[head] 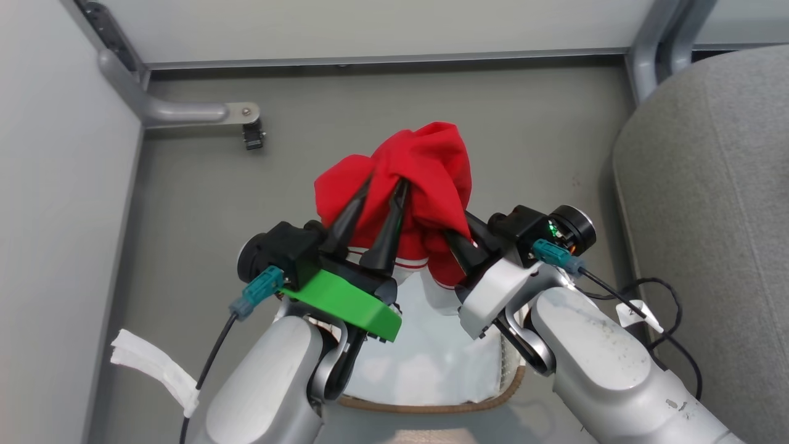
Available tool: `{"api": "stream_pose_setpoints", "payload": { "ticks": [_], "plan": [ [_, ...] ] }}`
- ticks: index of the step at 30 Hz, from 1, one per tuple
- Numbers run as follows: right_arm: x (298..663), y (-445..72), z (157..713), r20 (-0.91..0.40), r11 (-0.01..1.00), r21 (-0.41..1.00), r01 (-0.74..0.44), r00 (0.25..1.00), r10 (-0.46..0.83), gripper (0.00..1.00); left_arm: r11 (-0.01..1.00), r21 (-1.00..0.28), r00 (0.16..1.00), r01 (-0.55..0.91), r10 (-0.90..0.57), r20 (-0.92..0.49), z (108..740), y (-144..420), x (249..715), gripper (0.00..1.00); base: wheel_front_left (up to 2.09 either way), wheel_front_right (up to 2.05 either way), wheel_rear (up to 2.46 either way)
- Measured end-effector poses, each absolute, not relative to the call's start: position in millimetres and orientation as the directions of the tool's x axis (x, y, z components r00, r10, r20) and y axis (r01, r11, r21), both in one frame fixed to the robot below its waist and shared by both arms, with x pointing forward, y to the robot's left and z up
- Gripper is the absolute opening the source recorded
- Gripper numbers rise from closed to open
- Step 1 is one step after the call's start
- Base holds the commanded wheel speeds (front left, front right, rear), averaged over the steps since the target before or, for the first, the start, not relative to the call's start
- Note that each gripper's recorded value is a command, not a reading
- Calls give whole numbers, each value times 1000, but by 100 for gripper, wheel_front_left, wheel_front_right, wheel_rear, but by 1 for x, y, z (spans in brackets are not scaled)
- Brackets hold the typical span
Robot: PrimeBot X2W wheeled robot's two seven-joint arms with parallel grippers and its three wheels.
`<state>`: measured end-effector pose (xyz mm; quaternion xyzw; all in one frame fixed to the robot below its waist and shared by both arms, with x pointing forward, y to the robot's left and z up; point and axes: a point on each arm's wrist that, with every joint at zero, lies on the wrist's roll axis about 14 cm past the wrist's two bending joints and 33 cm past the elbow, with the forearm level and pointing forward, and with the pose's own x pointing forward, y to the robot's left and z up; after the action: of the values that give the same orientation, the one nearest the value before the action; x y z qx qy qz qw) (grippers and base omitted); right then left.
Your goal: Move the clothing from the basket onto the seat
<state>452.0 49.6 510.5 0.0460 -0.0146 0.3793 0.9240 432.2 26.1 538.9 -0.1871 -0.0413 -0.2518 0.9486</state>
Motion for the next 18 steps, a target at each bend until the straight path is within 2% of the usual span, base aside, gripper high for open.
{"api": "stream_pose_setpoints", "payload": {
  "ticks": [8,18],
  "plan": [
    [453,-19,511,72,827,100,-553,833,549,0,757,-312,816,575,-559,147,522,-11,438,100,0,0,0],
    [437,-118,511,63,948,103,-300,953,295,0,629,-334,694,702,-709,125,502,-83,432,100,0,0,0]
  ]
}}
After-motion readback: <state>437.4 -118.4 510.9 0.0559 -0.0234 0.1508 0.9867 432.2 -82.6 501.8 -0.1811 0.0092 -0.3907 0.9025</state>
